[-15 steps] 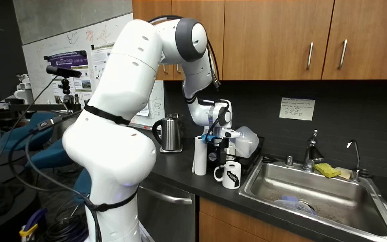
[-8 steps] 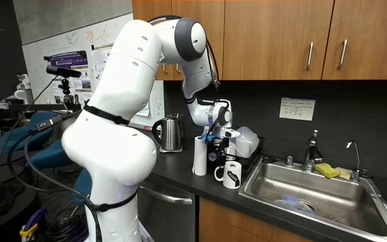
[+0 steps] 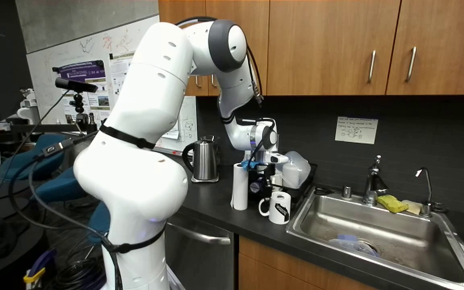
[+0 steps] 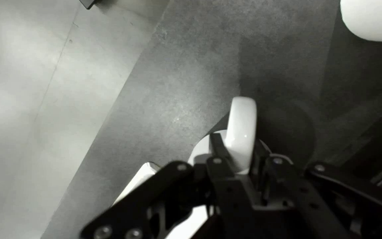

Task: Turn the paper towel slightly to the right and put the mug in the black basket

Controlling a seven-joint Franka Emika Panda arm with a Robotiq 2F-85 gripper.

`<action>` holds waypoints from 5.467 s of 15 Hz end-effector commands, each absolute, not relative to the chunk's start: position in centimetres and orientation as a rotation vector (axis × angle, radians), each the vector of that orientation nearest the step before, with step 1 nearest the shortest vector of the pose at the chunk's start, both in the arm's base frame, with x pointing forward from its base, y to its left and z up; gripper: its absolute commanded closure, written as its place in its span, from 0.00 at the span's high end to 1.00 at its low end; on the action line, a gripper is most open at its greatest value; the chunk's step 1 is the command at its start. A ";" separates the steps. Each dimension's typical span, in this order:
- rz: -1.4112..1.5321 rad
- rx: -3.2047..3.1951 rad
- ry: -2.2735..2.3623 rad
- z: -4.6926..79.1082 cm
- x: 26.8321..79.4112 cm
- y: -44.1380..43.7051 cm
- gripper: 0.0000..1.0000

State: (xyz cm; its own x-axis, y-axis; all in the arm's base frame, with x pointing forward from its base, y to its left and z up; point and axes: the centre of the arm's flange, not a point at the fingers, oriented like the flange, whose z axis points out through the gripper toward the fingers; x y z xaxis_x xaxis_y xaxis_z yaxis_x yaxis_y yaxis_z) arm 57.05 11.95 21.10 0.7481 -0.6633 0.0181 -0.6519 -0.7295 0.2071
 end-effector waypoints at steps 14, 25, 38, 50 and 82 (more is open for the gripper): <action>-0.038 2.695 -1.014 36.3 50.3 10.5 0.05; 0.324 2.720 -0.777 45.8 54.2 13.6 0.05; 0.231 2.873 -0.446 43.5 60.2 20.4 0.05; 0.168 2.779 -0.431 45.7 63.9 19.1 0.05; 0.050 2.782 -0.427 28.4 70.0 17.8 0.05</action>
